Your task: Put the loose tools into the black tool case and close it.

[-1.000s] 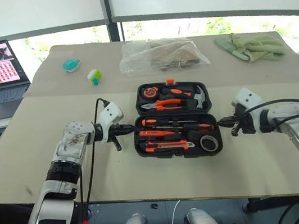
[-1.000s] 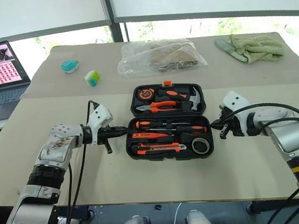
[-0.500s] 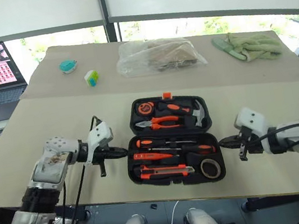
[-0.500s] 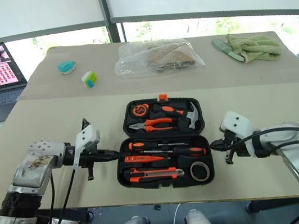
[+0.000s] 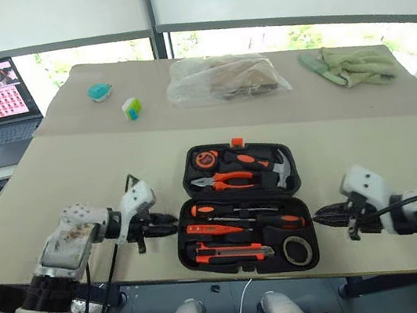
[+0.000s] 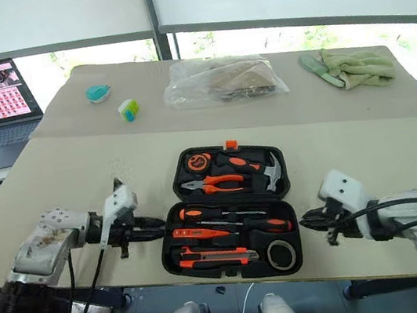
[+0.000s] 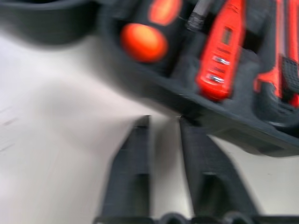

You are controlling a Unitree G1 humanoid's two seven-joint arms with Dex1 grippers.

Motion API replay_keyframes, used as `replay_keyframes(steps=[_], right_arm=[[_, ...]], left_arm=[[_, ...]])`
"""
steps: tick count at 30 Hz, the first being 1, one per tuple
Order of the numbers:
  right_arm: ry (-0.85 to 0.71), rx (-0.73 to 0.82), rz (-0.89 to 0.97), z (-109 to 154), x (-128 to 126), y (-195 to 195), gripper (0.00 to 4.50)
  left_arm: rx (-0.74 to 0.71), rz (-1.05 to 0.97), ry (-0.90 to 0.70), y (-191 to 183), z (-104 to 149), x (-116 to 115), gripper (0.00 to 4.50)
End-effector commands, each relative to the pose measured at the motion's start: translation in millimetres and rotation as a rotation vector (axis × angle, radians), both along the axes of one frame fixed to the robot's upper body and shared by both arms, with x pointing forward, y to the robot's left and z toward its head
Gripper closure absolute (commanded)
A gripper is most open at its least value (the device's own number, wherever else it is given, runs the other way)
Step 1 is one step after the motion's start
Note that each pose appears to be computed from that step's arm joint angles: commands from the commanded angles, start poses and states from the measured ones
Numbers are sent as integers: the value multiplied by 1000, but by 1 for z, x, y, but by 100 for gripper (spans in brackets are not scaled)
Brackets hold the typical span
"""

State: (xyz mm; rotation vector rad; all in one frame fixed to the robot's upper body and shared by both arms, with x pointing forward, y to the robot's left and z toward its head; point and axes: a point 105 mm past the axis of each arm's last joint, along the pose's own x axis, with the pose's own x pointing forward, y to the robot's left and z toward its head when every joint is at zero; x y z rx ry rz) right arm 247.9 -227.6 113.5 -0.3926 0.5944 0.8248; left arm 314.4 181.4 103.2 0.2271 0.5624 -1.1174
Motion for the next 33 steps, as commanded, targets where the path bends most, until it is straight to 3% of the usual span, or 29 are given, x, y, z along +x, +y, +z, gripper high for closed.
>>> replay_keyframes(steps=[1, 2, 4, 10, 14, 17, 24, 27, 33], right_arm=[[-19, 104, -101, 23, 13, -14, 234], [-15, 162, -151, 27, 22, -16, 197], [12, 276, -251, 33, 40, -17, 128], [117, 416, -359, 30, 78, 2, 128], [156, 393, -374, 21, 89, 13, 128], [166, 384, -376, 19, 91, 19, 123], [167, 392, -353, 23, 89, 27, 329], [166, 394, -337, 25, 87, 31, 439], [107, 447, -301, 42, 89, 40, 446]], left_arm=[[-144, 170, 68, 10, 31, 25, 157], [-192, 199, 107, 7, 37, 32, 114], [-275, 225, 172, -5, 48, 42, 103], [-298, 238, 239, -43, 51, 64, 103], [-280, 261, 258, -51, 41, 72, 103], [-289, 263, 275, -52, 40, 73, 184], [-289, 264, 301, -46, 36, 69, 442], [-288, 253, 312, -49, 33, 66, 450], [-342, 182, 299, -63, 42, 59, 450]])
